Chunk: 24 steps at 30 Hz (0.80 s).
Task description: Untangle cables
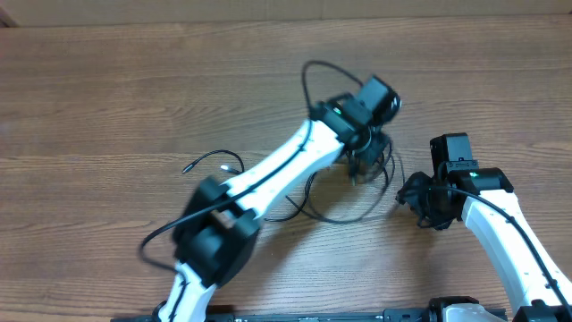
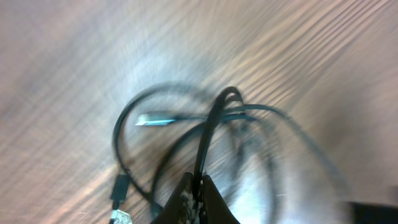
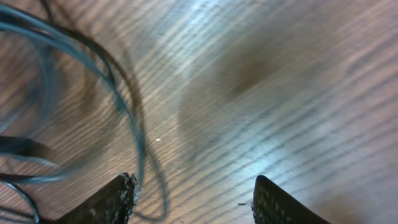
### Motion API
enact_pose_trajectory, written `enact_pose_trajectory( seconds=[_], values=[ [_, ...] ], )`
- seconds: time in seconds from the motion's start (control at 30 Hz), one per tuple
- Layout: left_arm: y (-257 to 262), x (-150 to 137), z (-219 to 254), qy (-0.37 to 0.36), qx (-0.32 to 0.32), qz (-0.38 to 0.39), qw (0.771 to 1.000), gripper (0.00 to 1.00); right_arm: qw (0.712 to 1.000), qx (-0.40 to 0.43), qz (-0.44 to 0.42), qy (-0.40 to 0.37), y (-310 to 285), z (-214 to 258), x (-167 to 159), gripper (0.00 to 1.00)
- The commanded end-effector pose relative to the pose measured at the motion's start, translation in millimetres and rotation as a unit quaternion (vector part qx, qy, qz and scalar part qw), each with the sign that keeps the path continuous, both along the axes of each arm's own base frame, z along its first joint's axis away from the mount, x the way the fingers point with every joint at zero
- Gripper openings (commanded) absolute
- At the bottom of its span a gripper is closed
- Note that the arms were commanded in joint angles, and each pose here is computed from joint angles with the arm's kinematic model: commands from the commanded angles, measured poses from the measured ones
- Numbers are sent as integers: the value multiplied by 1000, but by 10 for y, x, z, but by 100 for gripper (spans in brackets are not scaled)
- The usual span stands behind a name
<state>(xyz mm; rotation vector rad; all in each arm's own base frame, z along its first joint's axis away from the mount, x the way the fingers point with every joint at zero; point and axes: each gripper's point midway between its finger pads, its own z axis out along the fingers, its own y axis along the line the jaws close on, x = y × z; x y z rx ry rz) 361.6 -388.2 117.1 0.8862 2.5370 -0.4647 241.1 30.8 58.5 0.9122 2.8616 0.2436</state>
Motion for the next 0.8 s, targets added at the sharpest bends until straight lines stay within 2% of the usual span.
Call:
enact_pose_trajectory(
  seconds=[0.0, 0.1, 0.27, 0.43, 0.57, 0.77],
  values=[
    [-75, -141, 827, -7, -98, -36, 994, 4, 997, 52, 54, -29, 208, 54, 97, 59],
    [-6, -203, 961, -10, -99, -37, 994, 4, 990, 97, 81, -62, 380, 137, 217, 59],
    [100, -275, 1056, -6, -94, -37, 995, 4, 961, 190, 153, -132, 738, 381, 394, 59],
    [236, -274, 982, 13, -77, -25, 997, 4, 957, 193, 153, -152, 725, 459, 460, 59],
    [284, -330, 941, 34, -72, -22, 997, 4, 943, 211, 161, -201, 750, 706, 591, 59],
    [95, -599, 1077, 89, -135, -75, 984, 4, 948, 202, 113, -218, 680, 763, 739, 59]
  ],
)
